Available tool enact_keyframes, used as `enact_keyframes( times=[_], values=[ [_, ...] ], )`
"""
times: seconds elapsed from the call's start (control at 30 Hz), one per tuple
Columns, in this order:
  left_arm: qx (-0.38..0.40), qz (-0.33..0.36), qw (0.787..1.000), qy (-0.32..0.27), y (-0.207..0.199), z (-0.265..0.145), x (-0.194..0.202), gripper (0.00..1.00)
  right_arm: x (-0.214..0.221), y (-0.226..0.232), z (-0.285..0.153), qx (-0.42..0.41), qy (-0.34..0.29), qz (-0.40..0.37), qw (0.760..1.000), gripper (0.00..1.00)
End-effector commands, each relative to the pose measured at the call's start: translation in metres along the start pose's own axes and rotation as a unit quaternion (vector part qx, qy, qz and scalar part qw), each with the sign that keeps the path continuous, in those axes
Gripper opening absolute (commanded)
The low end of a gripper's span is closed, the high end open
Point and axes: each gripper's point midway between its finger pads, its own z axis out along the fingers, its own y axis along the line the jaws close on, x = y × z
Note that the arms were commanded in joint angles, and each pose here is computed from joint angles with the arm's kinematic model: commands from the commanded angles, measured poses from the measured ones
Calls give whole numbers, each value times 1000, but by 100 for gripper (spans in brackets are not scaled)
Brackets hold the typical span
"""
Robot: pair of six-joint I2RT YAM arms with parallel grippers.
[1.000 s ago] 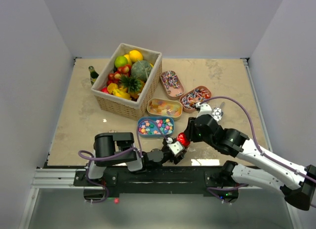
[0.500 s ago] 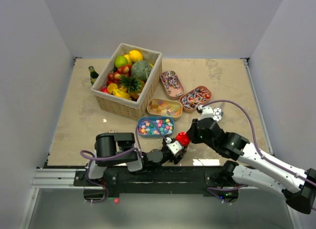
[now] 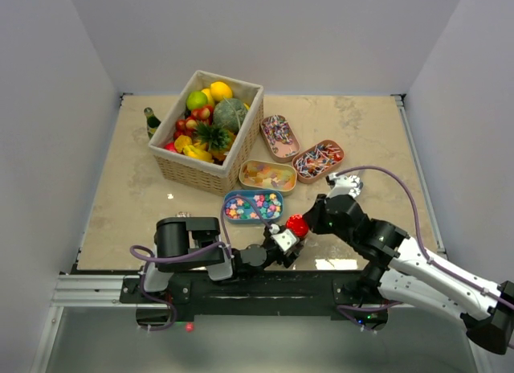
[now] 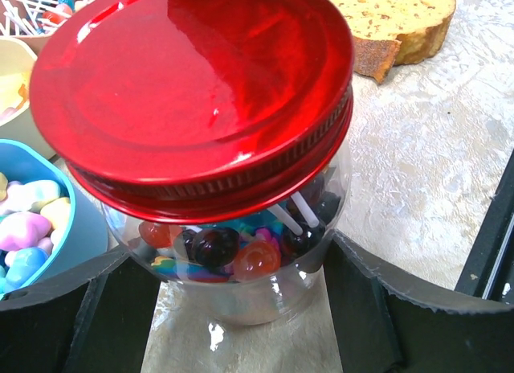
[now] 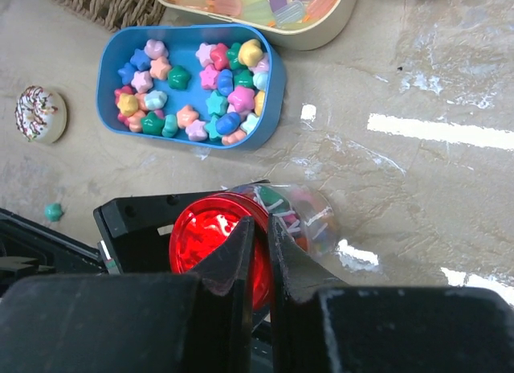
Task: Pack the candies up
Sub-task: Screw the bottle lid onto the packing bottle.
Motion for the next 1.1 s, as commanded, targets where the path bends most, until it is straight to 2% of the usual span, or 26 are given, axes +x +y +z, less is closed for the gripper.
enact_keyframes(
  times=[0.0, 0.67, 0.97, 1.07],
  values=[
    [-18, 18, 999, 29, 7, 12, 17, 63, 78, -18, -10, 14, 159, 6, 987, 0],
    [-27, 17, 998, 62, 15, 28, 32, 63, 90, -13, -27, -21, 177, 38, 983, 0],
    [-12, 24, 998, 50, 14, 18, 26, 63, 40, -31, -40, 50, 76, 64, 994, 1],
    [-10, 34, 998, 44, 13, 15, 20, 67, 33, -32, -37, 58, 59, 77, 994, 27]
  ],
)
